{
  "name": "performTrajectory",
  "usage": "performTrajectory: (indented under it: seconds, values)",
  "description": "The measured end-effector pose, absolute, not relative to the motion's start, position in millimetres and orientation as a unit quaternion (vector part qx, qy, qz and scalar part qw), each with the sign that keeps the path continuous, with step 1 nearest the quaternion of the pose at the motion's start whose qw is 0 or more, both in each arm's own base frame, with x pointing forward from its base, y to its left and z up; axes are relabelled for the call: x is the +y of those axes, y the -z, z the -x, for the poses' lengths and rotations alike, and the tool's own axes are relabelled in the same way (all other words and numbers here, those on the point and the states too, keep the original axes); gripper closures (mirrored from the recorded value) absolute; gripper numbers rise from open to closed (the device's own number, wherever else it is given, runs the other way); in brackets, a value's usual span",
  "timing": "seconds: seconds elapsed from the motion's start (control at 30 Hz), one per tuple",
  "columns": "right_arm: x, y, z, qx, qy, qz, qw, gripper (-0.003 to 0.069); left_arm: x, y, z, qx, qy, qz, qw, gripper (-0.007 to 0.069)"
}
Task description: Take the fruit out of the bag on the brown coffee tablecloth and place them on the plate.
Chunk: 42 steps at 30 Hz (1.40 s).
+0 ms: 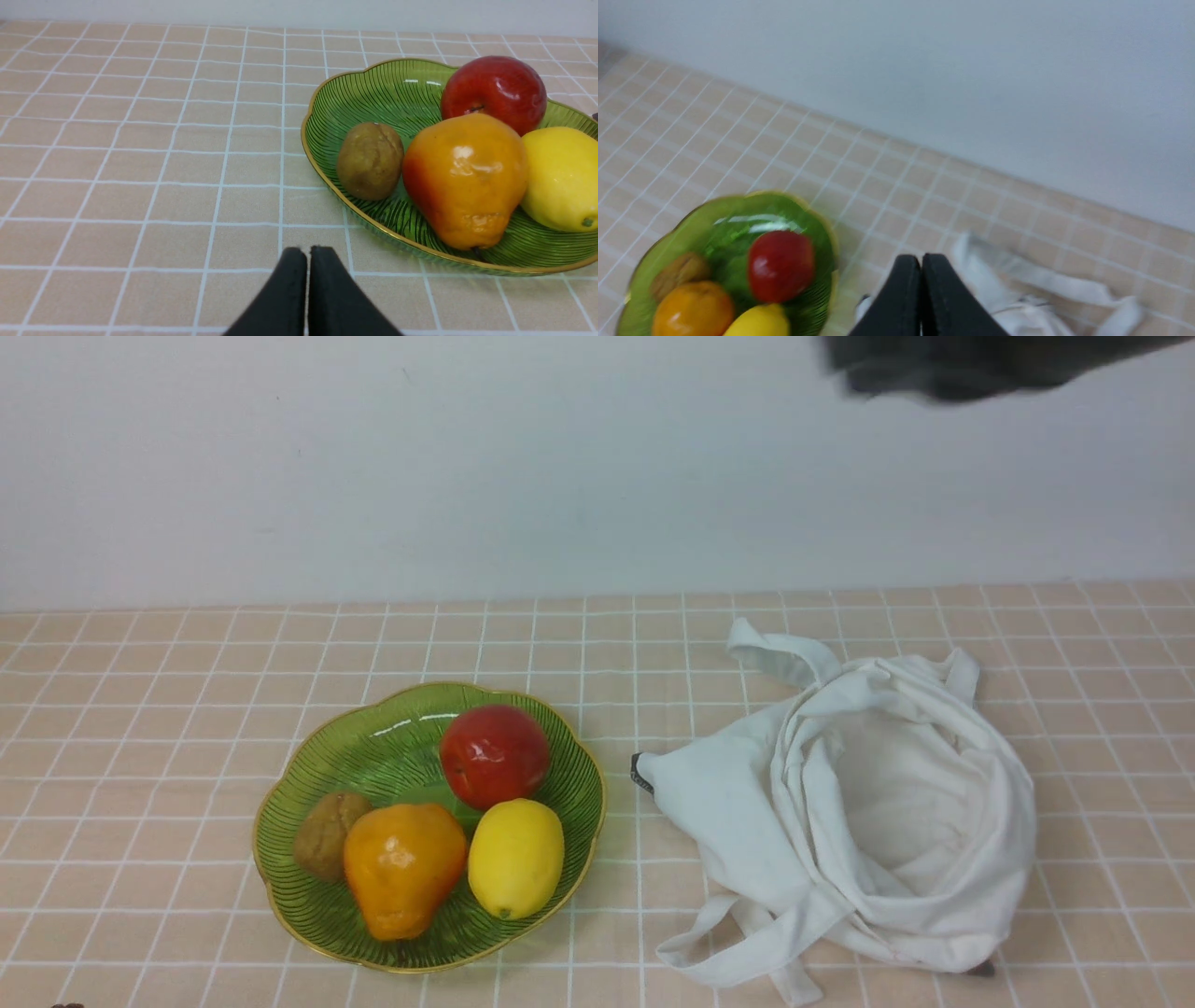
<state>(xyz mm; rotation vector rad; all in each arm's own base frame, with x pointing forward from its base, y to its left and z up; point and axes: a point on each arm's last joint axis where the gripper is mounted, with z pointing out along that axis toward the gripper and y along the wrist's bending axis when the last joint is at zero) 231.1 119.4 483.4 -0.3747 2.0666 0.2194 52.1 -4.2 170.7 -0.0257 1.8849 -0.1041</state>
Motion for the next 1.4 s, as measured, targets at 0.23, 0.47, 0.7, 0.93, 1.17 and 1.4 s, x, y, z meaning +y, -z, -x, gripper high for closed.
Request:
performTrajectory:
  seconds: [0.23, 0.47, 0.7, 0.93, 1.17, 1.4]
  values:
    - [34, -522, -120, 0.791, -0.057, 0.077, 0.605, 0.0671, -4, -171, -52, 0.809, 0.045, 0.011, 0.587, 0.0633]
    - [3, -452, -50, 0.718, -0.104, 0.075, 0.684, 0.0671, -4, -171, -52, 0.809, 0.045, 0.011, 0.587, 0.0633]
    - [2, -387, -35, 0.674, -0.137, 0.093, 0.72, 0.0671, -4, -171, -52, 0.809, 0.045, 0.011, 0.587, 0.0633]
    - [8, -339, -39, 0.677, -0.145, 0.107, 0.714, 0.0671, -4, -171, -52, 0.809, 0.045, 0.011, 0.587, 0.0633]
    - [11, -326, -43, 0.692, -0.16, 0.103, 0.696, 0.0672, -4, -171, -52, 0.809, 0.045, 0.011, 0.587, 0.0633]
    - [17, -328, -43, 0.664, -0.193, 0.116, 0.713, 0.0672, -4, -171, -52, 0.809, 0.045, 0.011, 0.587, 0.0633]
